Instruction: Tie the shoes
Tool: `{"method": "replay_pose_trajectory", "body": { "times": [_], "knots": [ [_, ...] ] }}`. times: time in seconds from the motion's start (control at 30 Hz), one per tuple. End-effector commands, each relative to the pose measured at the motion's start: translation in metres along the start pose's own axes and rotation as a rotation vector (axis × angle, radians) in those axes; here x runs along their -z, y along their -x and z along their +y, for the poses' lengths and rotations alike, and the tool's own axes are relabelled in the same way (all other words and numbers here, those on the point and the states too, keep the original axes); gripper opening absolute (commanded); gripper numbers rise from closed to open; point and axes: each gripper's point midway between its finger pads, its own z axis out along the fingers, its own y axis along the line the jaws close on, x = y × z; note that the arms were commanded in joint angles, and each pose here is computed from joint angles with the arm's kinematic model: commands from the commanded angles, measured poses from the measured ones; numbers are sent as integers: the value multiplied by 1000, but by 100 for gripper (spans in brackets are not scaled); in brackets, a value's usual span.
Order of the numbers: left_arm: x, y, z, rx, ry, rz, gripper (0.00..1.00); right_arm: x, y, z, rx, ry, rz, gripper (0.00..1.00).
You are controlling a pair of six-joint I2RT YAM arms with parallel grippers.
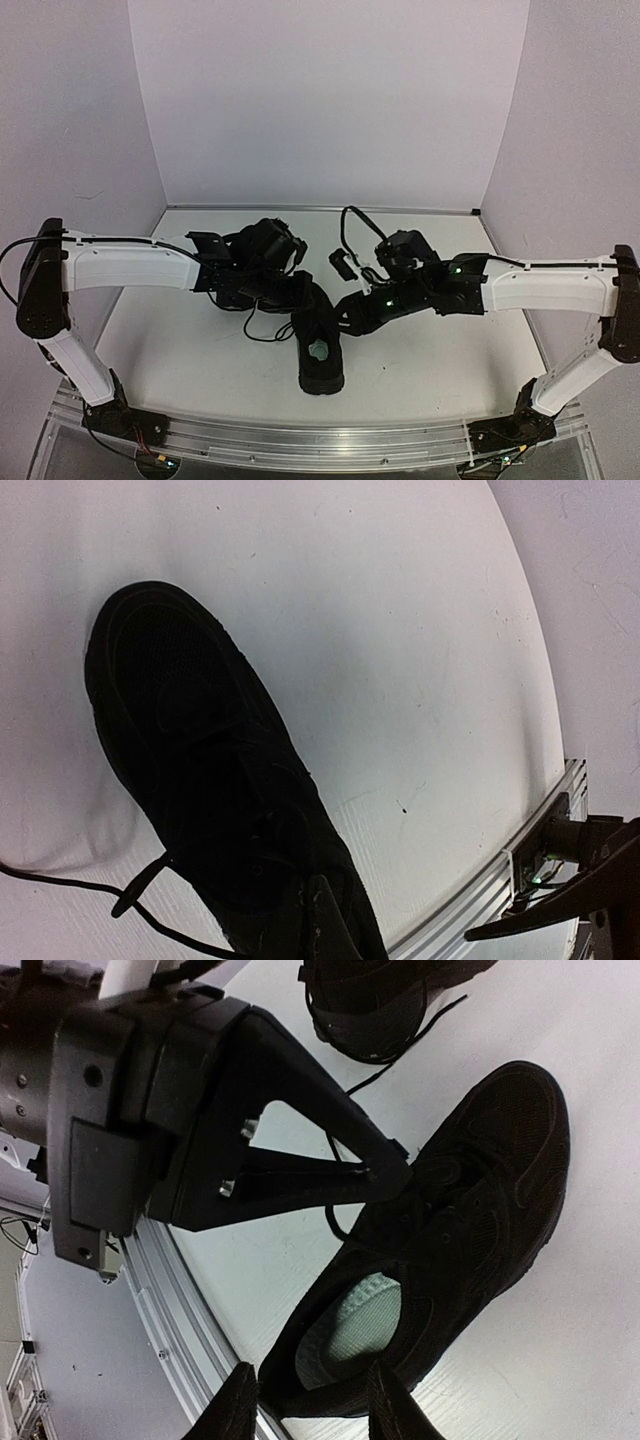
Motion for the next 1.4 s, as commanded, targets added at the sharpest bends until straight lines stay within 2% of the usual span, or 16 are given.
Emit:
{"method": "replay_pose_trajectory", "body": {
  "times": [0.0,0.8,1.23,1.37],
  "knots": [
    [-4,-4,-6,33,-33,33,0,-19,6,8,20,-6,-16,33],
    [9,-4,-14,73,-92,28,0,-59,12,-4,-15,-74,-29,25],
    [11,-3,-21,105,-159,25,0,-61,9,-6,-24,-83,-26,27],
    [14,-1,-23,106,-172,15,0,-62,12,-4,-21,-84,-32,22]
  ]
}}
